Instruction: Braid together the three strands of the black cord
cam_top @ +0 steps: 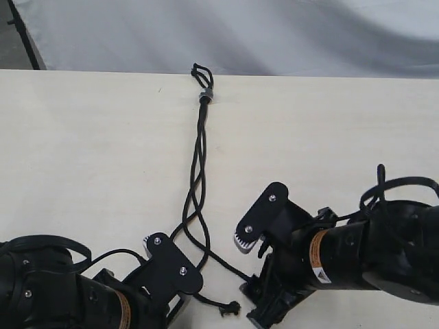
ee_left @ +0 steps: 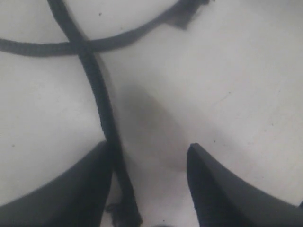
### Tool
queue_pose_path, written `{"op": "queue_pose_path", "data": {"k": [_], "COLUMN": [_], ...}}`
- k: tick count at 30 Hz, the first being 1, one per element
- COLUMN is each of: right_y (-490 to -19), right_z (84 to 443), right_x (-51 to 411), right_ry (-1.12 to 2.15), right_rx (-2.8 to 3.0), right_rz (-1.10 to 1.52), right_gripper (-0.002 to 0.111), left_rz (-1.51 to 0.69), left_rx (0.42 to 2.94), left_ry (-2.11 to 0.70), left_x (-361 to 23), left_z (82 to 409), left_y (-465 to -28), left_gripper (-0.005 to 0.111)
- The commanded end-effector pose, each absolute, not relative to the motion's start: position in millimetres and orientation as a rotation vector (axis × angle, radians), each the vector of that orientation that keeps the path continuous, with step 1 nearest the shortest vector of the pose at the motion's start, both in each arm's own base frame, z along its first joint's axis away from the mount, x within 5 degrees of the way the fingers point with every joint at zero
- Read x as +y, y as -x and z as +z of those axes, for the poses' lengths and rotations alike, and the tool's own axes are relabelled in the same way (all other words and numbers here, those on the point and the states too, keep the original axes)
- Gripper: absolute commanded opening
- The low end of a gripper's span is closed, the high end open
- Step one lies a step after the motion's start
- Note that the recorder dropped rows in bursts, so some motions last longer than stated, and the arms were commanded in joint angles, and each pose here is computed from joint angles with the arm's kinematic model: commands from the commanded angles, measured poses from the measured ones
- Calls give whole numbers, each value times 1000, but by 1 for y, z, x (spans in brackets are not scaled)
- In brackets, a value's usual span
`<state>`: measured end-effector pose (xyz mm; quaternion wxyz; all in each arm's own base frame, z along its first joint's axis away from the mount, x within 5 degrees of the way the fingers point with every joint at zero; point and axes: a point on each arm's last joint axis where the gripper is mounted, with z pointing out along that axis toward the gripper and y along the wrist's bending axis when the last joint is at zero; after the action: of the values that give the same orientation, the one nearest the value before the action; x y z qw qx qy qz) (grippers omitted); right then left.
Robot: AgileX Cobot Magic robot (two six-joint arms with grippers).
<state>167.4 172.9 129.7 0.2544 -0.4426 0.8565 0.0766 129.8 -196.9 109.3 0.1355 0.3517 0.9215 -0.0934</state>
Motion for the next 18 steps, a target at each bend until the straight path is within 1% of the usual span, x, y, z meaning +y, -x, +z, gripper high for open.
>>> {"op": "queue_pose_path", "data": {"k": [1,3,8,9,13,18], "right_y": [-181,-180,-179,-178,-176,-171], "right_z": [115,111,119,123,137,142], "right_x": [160,160,162,162,156,146], "right_ry": [1164,1174,1178,1171,1153,1127], "right_rx": [2421,2434,2398,2385,2377,2450], "right_rz": [139,132,144,147,116,44], "right_gripper": [49,33,2,-1,0,0], "left_rz": [-81,-86,-89,-89,-89,-90], "left_rx": [2877,2874,2870,2870,2870,2872], "left_ry": [-1039,-1038,-1039,-1039,-1039,-1033], "left_x": [-176,-176,-176,-176,-176,-176], "left_z": [91,91,91,91,91,91], "left_y": [-116,-116,-116,-116,-116,-116], "left_gripper": [49,49,49,49,49,49]}}
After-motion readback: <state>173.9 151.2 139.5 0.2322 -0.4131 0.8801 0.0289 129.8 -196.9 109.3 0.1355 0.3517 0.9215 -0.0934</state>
